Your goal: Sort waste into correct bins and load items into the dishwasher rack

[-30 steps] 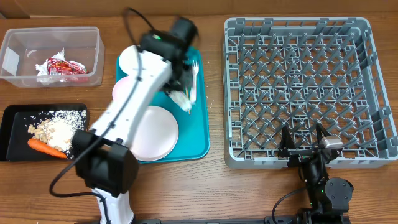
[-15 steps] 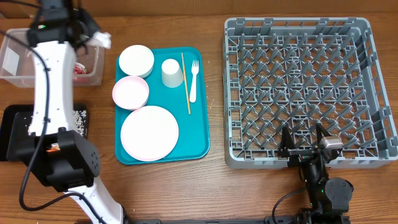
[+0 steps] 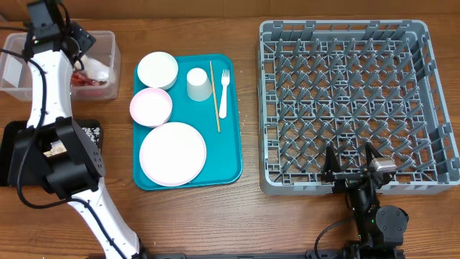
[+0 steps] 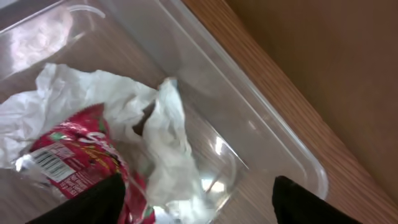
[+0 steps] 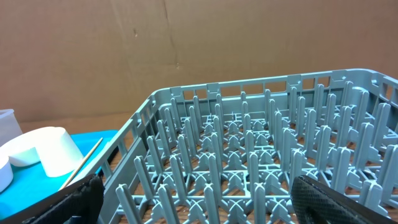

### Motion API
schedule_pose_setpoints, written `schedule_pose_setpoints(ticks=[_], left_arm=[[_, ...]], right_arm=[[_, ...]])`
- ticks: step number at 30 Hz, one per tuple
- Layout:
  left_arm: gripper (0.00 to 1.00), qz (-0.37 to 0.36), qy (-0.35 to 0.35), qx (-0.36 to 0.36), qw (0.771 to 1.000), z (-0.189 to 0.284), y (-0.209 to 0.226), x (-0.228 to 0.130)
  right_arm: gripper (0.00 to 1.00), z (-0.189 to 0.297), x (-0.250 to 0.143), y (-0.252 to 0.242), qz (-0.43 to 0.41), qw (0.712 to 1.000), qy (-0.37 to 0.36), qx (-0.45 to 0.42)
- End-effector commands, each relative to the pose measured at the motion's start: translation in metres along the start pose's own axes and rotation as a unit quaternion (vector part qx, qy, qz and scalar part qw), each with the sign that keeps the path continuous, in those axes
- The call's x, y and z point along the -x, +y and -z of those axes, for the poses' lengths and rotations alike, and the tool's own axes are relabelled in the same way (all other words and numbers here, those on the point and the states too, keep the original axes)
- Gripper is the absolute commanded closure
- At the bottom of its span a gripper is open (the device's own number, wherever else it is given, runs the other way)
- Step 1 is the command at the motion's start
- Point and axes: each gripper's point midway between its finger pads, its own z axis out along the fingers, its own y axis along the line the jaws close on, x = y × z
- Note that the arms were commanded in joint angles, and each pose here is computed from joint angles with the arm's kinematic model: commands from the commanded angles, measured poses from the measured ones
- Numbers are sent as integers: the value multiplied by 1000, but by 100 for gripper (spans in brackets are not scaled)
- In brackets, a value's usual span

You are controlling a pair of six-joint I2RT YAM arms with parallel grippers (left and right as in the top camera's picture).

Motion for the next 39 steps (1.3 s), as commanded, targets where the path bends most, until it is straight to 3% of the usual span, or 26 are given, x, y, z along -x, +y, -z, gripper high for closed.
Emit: schedule_pose_setpoints(ticks=[1,4,9,11,15,18,21,27,30,39], left_arm=[[16,5,-25,-20,999,27,-8,23],[3,-1,-3,-58,998,51,-24,18],[0,-69,78,-210,972,109,-85,-18],[0,-94,122,-259,954,136,-112,-47],[0,-147,196,-262,933,158,-137,-113],[0,-201,236,-227,923,166,-149,-168],[0,-258,230,-176,922,171,-156,-204],[0,-344,193,-131,910,191,-173,-250],[0,-358,178,-99,911,193,-169,-256],[0,-293,186,11,938,180,-117,-228]], right_arm=[[0,0,-2,-3,3,1000,-2,-6],[0,0,-2,-3,3,1000,-2,-6],[0,0,-2,-3,3,1000,-2,-6],[0,0,-2,-3,3,1000,-2,-6],[0,0,-2,-3,3,1000,-2,-6],[0,0,-2,-3,3,1000,-2,-6],[0,0,-2,-3,3,1000,-2,-6],[0,0,-2,-3,3,1000,-2,-6],[0,0,-2,-3,3,1000,-2,-6],[0,0,-2,-3,3,1000,-2,-6]])
